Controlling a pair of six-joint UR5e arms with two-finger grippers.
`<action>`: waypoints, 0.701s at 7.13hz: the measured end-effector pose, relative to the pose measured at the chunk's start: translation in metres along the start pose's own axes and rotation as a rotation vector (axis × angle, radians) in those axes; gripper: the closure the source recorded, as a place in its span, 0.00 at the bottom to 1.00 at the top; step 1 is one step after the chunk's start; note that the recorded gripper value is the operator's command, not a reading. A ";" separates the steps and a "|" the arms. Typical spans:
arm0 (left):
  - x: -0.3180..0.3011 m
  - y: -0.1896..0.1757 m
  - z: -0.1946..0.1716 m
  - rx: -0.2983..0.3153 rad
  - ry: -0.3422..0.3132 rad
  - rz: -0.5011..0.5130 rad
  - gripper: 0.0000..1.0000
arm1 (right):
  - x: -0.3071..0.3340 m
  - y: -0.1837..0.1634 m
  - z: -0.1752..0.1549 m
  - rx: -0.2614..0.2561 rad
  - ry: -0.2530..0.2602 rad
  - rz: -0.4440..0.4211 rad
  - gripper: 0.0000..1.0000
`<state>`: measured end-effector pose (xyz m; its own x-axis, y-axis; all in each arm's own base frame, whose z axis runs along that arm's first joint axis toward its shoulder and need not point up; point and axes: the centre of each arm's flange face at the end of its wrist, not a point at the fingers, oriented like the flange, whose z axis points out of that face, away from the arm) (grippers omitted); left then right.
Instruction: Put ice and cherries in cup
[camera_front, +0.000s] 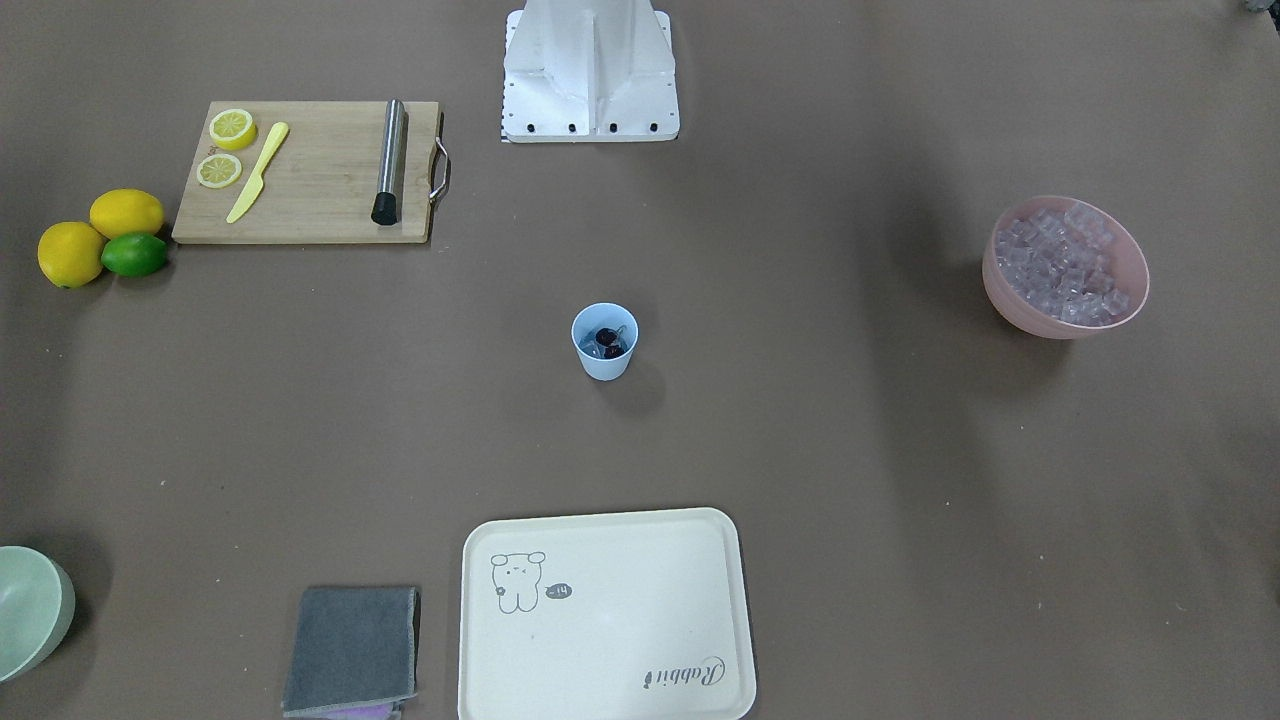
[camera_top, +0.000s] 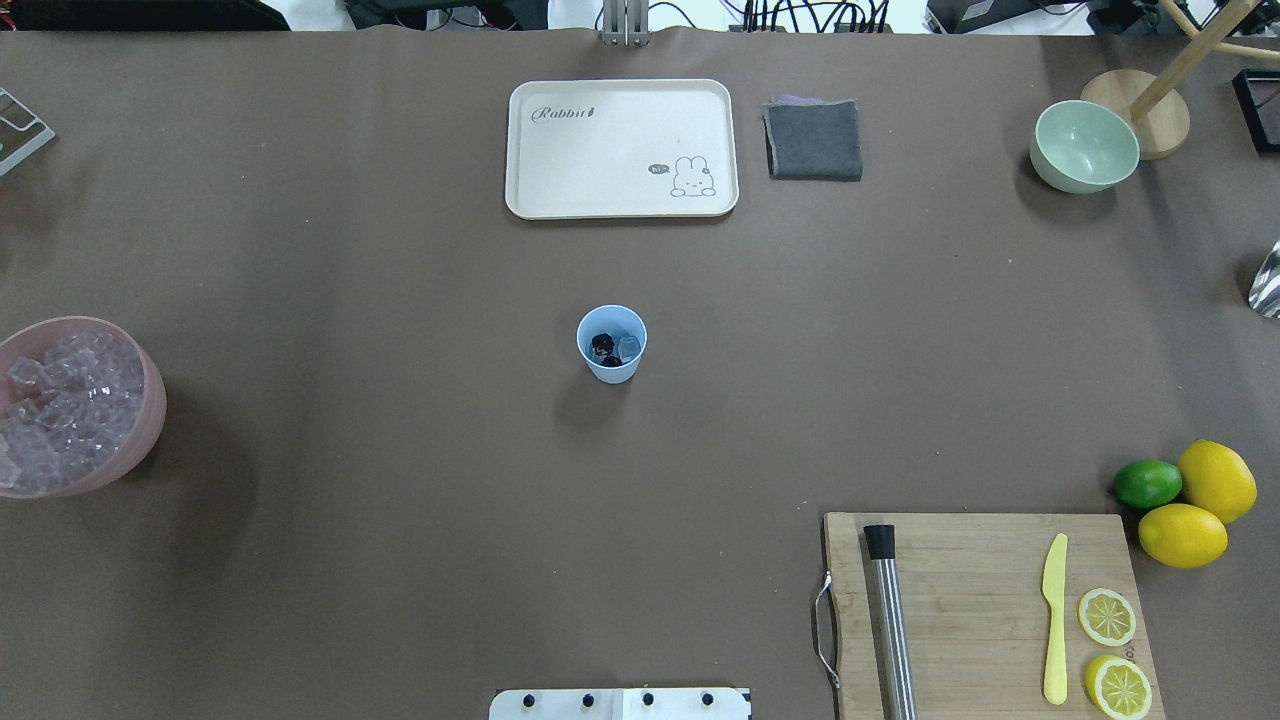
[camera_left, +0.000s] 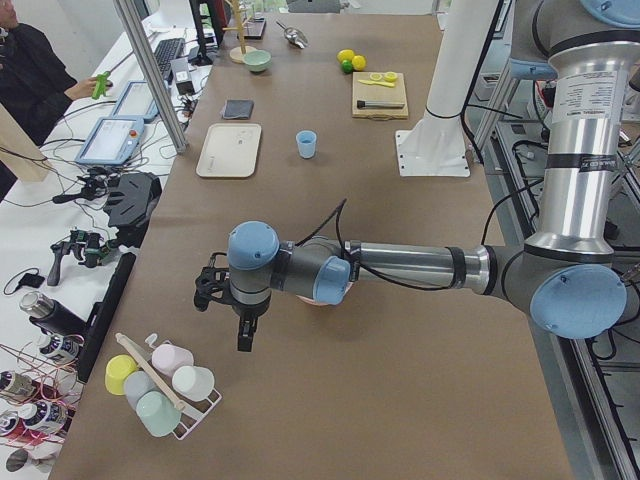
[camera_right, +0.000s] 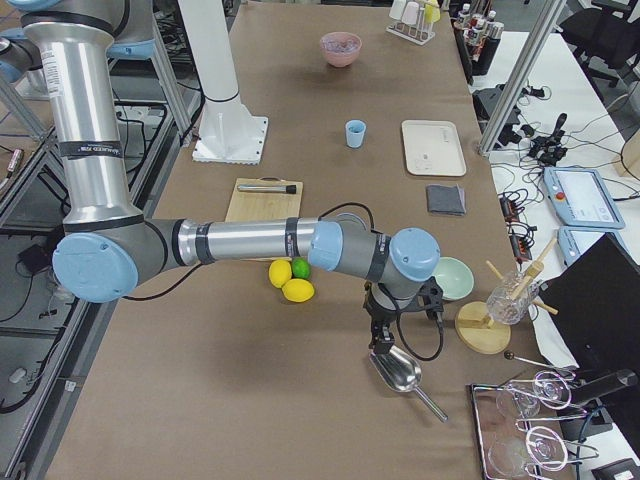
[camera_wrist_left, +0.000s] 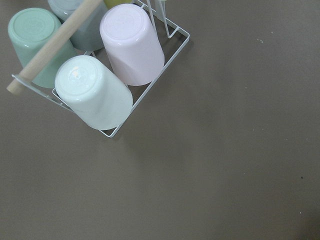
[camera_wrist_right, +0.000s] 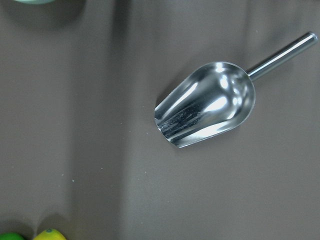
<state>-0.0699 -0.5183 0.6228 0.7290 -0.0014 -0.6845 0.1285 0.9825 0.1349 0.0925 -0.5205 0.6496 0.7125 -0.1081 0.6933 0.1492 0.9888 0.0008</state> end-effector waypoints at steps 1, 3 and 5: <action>-0.002 0.001 0.002 -0.004 -0.001 -0.002 0.02 | 0.015 0.005 0.017 -0.008 -0.001 0.021 0.00; -0.004 0.001 0.004 -0.007 -0.002 -0.005 0.02 | 0.036 0.010 0.040 0.000 0.001 0.024 0.00; -0.004 0.001 0.005 -0.011 -0.002 -0.007 0.02 | 0.033 0.004 0.034 0.024 0.007 0.045 0.00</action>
<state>-0.0693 -0.5180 0.6298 0.7295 -0.0086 -0.6840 0.1261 0.9845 0.1221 0.0928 -0.5168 0.6970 0.7230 -0.0636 0.6879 0.1004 0.9949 -0.0135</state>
